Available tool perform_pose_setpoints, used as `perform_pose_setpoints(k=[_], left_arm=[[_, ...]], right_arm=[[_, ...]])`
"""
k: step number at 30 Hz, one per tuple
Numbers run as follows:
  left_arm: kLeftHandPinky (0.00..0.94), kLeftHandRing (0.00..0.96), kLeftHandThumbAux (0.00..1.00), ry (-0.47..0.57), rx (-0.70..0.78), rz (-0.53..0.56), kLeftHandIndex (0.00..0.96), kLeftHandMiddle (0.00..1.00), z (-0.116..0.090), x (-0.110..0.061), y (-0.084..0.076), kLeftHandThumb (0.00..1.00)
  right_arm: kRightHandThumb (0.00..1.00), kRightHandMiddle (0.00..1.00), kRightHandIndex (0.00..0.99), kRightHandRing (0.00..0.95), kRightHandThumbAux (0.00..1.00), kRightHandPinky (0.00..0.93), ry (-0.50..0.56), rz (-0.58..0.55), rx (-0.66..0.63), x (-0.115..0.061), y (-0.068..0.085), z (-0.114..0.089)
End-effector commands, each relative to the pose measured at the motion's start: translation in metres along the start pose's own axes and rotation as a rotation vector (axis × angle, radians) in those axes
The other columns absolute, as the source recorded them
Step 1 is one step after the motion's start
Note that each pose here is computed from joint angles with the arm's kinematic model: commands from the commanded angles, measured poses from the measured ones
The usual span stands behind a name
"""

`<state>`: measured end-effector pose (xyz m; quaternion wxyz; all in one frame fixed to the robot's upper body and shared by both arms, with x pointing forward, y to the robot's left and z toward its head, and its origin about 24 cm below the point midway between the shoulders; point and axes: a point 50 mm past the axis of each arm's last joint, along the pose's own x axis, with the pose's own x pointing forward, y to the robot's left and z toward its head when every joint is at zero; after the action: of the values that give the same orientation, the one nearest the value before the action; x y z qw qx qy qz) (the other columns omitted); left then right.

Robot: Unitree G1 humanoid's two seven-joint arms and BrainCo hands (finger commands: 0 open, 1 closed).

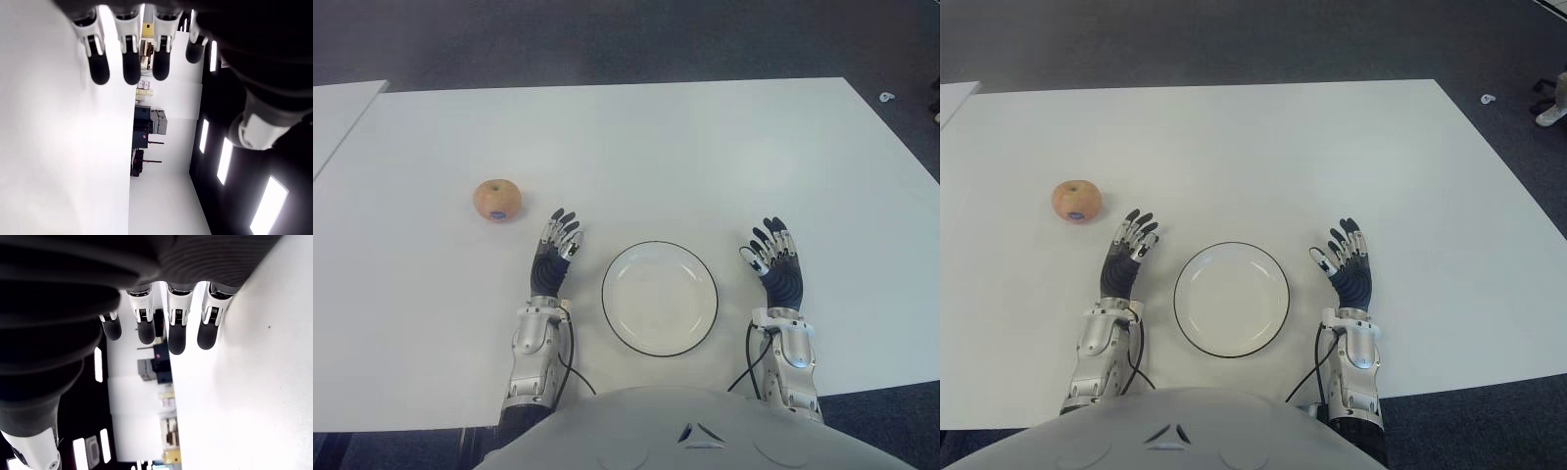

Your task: Put the apples into the plate.

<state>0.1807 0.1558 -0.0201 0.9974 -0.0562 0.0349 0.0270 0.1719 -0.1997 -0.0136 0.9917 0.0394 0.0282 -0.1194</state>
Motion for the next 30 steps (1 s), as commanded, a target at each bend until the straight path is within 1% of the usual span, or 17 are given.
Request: perform_pose_setpoints(k=[1, 9, 23, 30], left_arm=[[0.211, 0.175, 0.559, 0.064, 0.002, 0.010, 0.100, 0.156, -0.0104, -0.0059, 0.0006, 0.312], [0.211, 0.179, 0.553, 0.068, 0.010, 0.005, 0.102, 0.159, -0.0107, -0.0056, 0.0008, 0.308], [0.212, 0.180, 0.547, 0.076, -0.008, 0.002, 0.099, 0.163, -0.0111, -0.0048, 0.0016, 0.319], [0.207, 0.178, 0.544, 0.070, -0.013, 0.004, 0.103, 0.164, -0.0100, -0.0044, 0.0017, 0.328]], right_arm=[[0.308, 0.107, 0.064, 0.125, 0.721, 0.166, 0.238, -0.032, 0.004, -0.0258, -0.0050, -0.0374], [0.303, 0.114, 0.067, 0.134, 0.731, 0.173, 0.241, -0.034, 0.007, -0.0254, -0.0047, -0.0375], [0.303, 0.112, 0.062, 0.136, 0.717, 0.177, 0.246, -0.036, 0.003, -0.0258, -0.0045, -0.0384], [0.301, 0.112, 0.064, 0.130, 0.717, 0.158, 0.249, -0.035, 0.006, -0.0255, -0.0041, -0.0389]])
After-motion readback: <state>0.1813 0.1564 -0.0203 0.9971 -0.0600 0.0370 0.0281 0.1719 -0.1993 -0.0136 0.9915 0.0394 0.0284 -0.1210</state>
